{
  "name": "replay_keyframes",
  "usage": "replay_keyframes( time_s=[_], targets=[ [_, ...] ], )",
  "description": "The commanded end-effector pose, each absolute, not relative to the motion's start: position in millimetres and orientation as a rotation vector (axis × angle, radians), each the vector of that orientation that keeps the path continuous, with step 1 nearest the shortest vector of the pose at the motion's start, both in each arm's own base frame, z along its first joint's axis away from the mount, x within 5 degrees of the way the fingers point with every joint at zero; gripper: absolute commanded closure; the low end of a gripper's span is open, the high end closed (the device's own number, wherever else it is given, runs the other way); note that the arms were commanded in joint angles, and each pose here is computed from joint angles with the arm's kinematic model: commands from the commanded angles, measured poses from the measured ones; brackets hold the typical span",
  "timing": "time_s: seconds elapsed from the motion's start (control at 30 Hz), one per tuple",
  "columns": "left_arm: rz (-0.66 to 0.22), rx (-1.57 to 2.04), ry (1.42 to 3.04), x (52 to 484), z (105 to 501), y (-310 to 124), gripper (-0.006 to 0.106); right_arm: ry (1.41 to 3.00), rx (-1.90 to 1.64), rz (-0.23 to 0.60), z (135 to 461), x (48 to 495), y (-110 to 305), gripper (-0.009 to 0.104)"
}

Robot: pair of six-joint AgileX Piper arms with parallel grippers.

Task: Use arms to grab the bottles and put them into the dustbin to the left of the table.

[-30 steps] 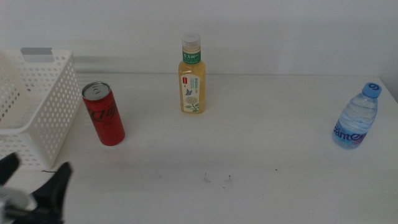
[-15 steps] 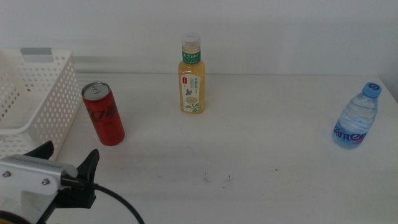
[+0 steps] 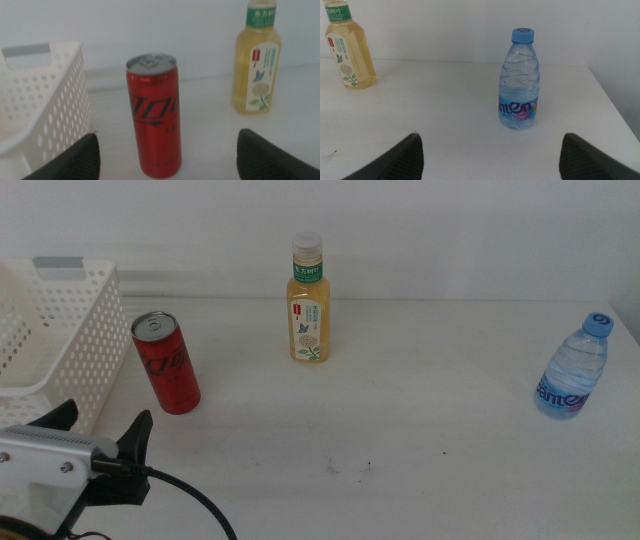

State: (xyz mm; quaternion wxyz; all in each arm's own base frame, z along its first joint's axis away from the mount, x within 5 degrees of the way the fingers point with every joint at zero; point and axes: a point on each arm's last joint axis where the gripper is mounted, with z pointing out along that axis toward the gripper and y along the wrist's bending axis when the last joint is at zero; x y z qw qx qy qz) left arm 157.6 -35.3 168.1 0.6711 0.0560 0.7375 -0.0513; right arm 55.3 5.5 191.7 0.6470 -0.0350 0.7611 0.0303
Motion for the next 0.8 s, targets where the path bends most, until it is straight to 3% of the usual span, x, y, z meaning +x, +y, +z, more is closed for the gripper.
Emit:
replay_keyframes(
  time_s=[0.0, 0.3, 0.77],
  targets=[
    [-0.115, 0.11, 1.622, 158.0, 171.5, -34.8, 0.007, 1.722, -0.082, 0.058, 191.4, 55.2, 5.1, 0.005],
    [-0.123, 0.13, 1.681, 158.3, 164.8, -36.4, 0.007, 1.722, -0.082, 0.058, 191.4, 55.2, 5.1, 0.005],
    [-0.083, 0.055, 1.804, 216.2, 128.3, -48.8, 0.007, 1.722, -0.082, 0.058, 191.4, 55.2, 5.1, 0.005]
  ],
)
